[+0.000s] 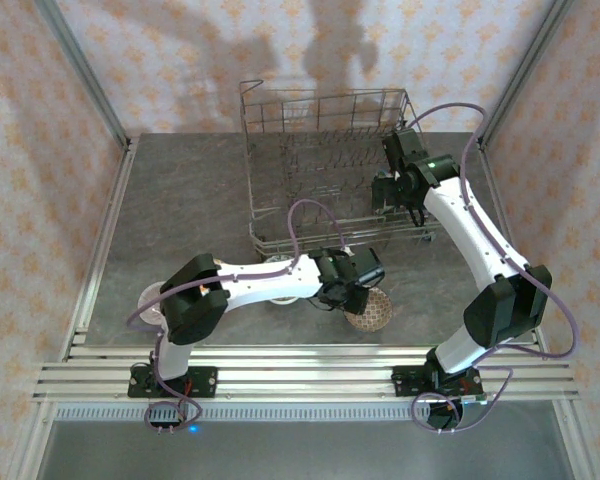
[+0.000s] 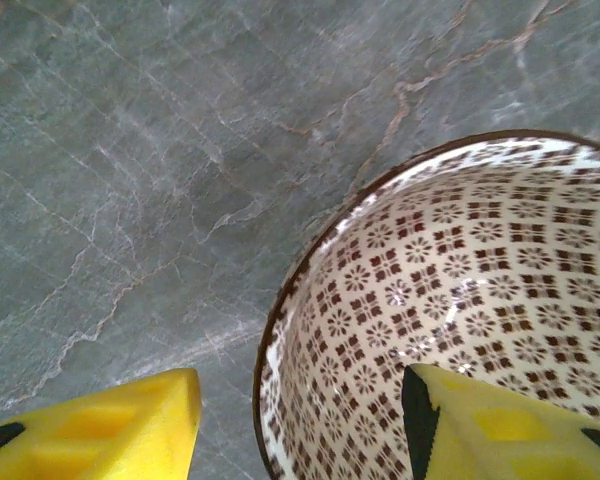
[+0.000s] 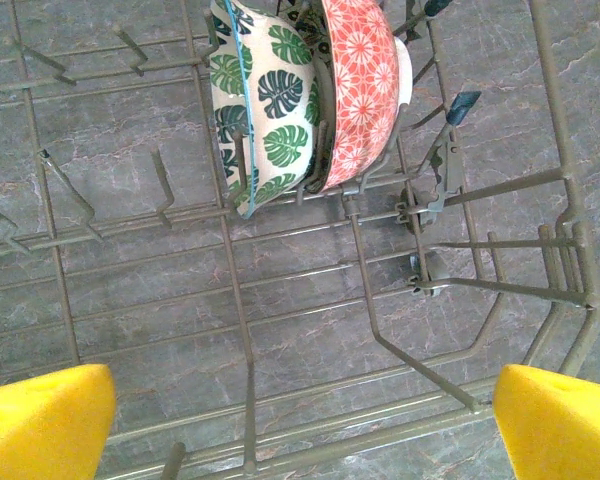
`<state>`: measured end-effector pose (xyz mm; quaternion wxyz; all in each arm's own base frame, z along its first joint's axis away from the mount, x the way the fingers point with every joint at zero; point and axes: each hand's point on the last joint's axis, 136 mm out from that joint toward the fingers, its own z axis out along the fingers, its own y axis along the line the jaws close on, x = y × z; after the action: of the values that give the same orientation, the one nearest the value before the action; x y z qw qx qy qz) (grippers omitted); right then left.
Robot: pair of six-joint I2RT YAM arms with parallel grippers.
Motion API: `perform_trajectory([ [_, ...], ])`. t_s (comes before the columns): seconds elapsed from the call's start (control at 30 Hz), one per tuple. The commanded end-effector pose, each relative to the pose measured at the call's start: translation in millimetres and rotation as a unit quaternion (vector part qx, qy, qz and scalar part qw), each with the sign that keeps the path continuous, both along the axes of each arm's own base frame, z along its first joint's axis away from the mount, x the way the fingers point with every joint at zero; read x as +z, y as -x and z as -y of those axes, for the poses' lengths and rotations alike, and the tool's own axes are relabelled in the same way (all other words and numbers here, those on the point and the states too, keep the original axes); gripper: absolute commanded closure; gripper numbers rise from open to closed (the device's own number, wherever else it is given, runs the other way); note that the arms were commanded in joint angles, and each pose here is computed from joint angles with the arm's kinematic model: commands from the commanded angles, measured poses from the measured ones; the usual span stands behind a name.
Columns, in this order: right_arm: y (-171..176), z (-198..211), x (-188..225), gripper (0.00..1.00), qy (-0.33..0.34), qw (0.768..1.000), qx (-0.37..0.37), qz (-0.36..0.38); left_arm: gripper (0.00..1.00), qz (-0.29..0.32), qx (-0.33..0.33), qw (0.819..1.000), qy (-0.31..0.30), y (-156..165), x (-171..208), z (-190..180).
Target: Load the bowls into the dish rack
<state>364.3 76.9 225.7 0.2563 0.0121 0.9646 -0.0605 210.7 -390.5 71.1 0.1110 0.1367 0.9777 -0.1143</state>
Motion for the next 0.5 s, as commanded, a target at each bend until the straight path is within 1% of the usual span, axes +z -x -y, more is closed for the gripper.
perform_trajectory([
  [0.0, 2.7, 3.7, 6.1, 0.04, 0.003, 1.000, 0.003, 0.013, 0.44, -0.006, 0.014, 1.000, -0.006, 0.6, -6.0, 0.1],
  [0.13, 2.4, 4.1, 3.9, 0.03, 0.006, 1.000, 0.004, 0.011, 0.47, -0.009, 0.018, 1.000, -0.011, 0.4, -14.8, 0.3],
  [0.27, 0.8, 4.6, 3.8, 0.04, 0.009, 1.000, 0.004, 0.012, 0.59, -0.011, 0.017, 1.000, -0.017, 0.5, -18.4, -0.7],
  [0.33, 0.0, 4.8, 2.7, 0.03, 0.010, 1.000, 0.005, 0.011, 0.62, -0.010, 0.016, 1.000, -0.019, 0.5, -18.7, -0.8],
  [0.47, -1.2, 4.0, 0.0, 0.03, 0.008, 1.000, 0.005, 0.011, 0.71, -0.017, 0.013, 1.000, -0.023, 1.2, -21.7, 0.1],
])
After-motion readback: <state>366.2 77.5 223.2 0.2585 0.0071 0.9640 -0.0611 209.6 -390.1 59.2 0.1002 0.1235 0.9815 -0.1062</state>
